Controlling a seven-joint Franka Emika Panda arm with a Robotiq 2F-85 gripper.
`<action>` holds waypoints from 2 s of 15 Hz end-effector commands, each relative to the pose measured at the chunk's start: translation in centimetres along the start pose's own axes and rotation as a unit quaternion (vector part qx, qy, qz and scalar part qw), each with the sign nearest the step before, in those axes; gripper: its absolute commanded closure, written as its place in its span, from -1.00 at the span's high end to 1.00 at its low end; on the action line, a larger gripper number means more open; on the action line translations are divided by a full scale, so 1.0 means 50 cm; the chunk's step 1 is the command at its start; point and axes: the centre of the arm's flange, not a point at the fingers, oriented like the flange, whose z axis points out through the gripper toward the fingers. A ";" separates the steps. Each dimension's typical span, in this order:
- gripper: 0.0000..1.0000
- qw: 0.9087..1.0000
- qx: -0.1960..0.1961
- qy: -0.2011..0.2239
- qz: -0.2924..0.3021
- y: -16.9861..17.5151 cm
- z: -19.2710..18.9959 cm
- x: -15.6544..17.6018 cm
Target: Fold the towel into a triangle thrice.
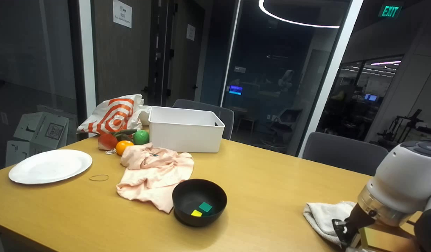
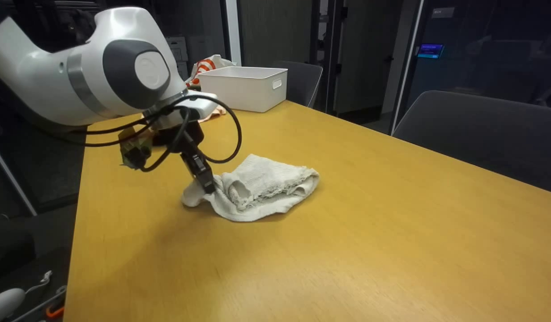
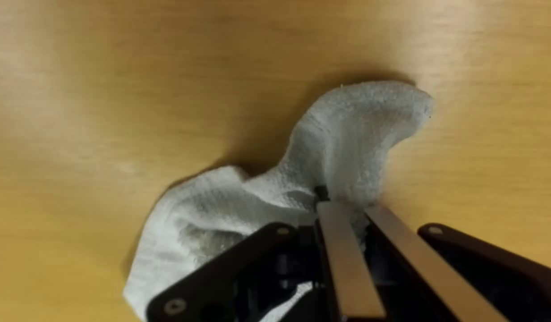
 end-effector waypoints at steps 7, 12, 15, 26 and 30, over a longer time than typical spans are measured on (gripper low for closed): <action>-0.86 0.966 -0.110 0.229 -0.040 0.015 -0.149 0.146; -0.85 0.939 -0.082 0.334 -0.026 -0.053 -0.108 0.220; -0.85 0.937 -0.019 0.349 -0.010 -0.103 -0.076 0.245; -0.85 0.972 0.115 0.181 0.093 -0.201 0.094 0.279; -0.34 0.967 0.092 0.180 0.155 -0.188 0.135 0.290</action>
